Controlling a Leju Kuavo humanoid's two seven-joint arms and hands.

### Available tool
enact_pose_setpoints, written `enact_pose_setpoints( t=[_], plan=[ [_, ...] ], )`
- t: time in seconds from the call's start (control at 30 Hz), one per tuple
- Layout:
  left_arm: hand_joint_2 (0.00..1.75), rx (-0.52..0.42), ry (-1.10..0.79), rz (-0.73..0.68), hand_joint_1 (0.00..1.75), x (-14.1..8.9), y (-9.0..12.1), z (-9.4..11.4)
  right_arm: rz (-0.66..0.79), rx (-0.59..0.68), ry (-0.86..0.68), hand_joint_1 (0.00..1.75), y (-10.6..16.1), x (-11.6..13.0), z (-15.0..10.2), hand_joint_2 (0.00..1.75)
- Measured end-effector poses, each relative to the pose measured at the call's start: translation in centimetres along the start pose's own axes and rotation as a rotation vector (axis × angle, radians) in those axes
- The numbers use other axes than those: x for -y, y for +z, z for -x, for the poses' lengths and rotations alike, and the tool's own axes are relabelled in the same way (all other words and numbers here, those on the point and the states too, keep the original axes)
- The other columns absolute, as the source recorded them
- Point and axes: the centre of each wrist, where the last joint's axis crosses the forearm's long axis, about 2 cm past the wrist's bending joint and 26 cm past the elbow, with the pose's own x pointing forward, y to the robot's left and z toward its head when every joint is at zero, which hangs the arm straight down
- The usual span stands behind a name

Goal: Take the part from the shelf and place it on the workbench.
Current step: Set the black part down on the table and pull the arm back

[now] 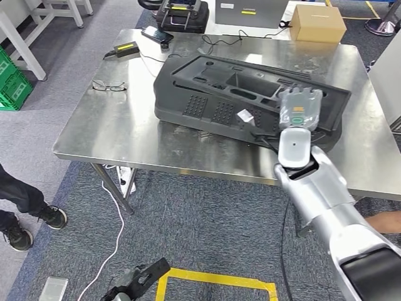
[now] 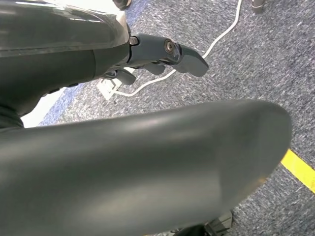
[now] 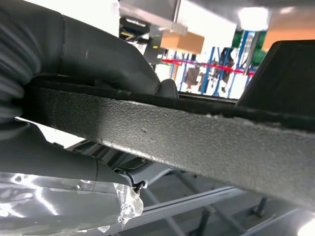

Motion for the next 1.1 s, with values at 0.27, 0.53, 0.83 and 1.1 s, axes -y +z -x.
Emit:
enact_pose_setpoints(
  t=[0.27, 0.53, 0.83, 1.1],
  plan=[
    [0.00, -0.001, 0.001, 0.001, 0.00, 0.0, 0.0, -0.1, -0.105, 0.043, -0.012, 1.75, 1.1, -0.7, -2.7, 1.75],
    [0.00, -0.004, 0.014, 0.000, 0.00, 0.0, 0.0, -0.1, -0.164, 0.015, -0.103, 1.75, 1.2, -1.0, -3.0, 1.75],
    [0.00, -0.005, 0.015, 0.001, 0.00, 0.1, 0.0, -0.1, -0.160, -0.037, -0.212, 1.75, 0.8, -1.3, -1.9, 1.75],
    [0.00, -0.004, 0.016, 0.000, 0.00, 0.1, 0.0, -0.1, -0.126, -0.039, -0.289, 1.75, 0.7, -1.1, -1.8, 1.75]
  ],
)
